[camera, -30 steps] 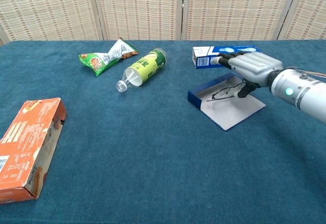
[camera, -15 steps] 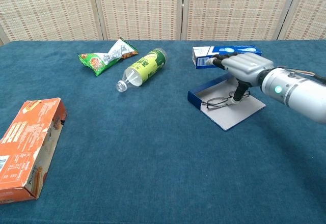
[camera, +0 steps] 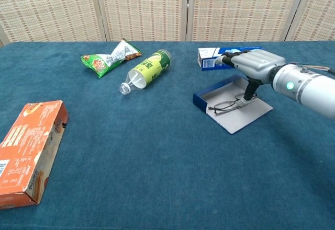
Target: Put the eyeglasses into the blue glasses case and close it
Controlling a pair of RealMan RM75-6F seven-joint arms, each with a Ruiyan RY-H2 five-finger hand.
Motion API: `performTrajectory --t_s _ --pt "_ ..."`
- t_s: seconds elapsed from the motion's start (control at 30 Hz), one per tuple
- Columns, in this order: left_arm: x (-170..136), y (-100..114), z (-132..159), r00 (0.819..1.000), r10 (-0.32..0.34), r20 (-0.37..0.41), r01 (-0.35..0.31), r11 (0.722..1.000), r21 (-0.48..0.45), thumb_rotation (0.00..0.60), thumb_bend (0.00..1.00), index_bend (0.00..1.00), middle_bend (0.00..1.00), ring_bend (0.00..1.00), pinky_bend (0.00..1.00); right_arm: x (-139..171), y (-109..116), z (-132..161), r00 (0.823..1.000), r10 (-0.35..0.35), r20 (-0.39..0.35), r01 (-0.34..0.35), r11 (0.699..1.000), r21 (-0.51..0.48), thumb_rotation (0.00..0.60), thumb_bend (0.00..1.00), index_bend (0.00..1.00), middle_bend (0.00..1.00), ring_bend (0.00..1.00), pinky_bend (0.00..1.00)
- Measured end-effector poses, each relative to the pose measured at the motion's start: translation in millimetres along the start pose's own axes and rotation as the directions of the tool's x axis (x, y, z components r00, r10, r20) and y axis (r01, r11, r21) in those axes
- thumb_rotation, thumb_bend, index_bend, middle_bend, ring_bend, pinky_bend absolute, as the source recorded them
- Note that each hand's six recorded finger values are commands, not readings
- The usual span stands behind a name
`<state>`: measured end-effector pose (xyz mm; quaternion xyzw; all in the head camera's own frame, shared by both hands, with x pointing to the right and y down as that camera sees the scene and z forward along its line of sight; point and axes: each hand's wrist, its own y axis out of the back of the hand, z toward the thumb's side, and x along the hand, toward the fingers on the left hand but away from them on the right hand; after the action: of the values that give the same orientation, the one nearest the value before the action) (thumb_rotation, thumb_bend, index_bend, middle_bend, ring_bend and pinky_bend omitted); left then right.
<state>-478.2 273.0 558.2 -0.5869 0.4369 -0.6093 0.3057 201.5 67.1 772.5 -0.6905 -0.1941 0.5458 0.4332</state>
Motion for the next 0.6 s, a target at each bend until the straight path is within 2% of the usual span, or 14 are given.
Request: performTrajectory --t_s 0.6 --pt "-0.2 -0.1 -5.5 1.000 -0.001 -0.015 0.001 1.000 0.002 0.600 0.42 0.08 0.00 0.00 0.00 -38.2 13.3 22.1 1.000 -0.005 0.024 0.005 1.000 0.002 0.600 0.06 0.00 0.00 0.00 0.00"
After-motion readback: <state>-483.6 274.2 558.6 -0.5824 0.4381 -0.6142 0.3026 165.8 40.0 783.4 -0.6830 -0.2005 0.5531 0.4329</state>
